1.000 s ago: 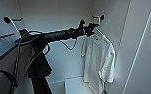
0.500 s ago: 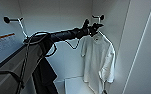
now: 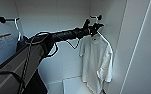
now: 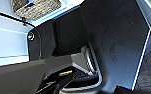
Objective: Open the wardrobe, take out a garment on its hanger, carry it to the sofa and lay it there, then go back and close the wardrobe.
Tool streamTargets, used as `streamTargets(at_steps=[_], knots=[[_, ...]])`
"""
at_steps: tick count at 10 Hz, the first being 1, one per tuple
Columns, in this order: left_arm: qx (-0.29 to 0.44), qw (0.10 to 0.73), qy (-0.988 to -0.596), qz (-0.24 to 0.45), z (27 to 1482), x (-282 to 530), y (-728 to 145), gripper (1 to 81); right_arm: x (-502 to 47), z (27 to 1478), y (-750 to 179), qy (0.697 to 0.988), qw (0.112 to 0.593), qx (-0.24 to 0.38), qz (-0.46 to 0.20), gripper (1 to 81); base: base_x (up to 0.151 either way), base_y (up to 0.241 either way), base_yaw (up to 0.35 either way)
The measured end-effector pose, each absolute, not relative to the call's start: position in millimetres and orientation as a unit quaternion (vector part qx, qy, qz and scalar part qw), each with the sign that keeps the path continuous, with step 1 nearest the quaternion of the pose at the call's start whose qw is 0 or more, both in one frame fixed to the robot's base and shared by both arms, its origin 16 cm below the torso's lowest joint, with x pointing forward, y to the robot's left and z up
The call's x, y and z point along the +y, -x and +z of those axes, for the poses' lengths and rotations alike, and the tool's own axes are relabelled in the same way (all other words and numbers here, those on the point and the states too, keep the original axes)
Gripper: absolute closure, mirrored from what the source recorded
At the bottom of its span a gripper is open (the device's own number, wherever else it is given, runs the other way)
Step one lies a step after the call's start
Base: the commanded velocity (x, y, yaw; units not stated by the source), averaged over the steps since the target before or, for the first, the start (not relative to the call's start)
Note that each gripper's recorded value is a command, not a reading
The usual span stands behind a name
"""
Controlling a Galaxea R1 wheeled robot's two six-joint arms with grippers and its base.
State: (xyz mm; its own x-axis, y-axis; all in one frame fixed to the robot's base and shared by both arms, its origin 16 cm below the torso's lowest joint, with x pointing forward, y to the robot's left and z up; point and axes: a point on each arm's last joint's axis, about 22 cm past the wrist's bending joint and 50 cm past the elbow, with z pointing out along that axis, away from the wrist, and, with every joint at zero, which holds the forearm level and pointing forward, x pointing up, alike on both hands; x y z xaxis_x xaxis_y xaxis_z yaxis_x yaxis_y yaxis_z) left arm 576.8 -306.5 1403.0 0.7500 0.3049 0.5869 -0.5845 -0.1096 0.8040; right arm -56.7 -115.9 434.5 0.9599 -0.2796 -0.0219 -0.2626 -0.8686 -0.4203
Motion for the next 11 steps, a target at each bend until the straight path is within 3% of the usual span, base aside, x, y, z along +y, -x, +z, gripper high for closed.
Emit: streamTargets(at_steps=[3, 4, 11], knots=[[-0.11, 0.656, -0.661, 0.346, 1403.6, -313.5, -576.3, 1.0, -115.7, 434.6, 57.0, 0.966, 0.215, 0.141, -0.02, 1.0, 0.0, 0.0, 0.0], [-0.112, 0.647, -0.67, 0.346, 1397.5, -314.1, -577.3, 81.1, -115.1, 434.6, 59.2, 0.966, 0.215, 0.141, -0.018, 1.0, 0.0, 0.0, 0.0], [-0.11, 0.663, -0.667, 0.323, 1396.8, -295.4, -572.1, 81.1, -114.4, 435.2, 57.2, 0.965, 0.217, 0.142, -0.022, 1.0, 0.0, 0.0, 0.0]])
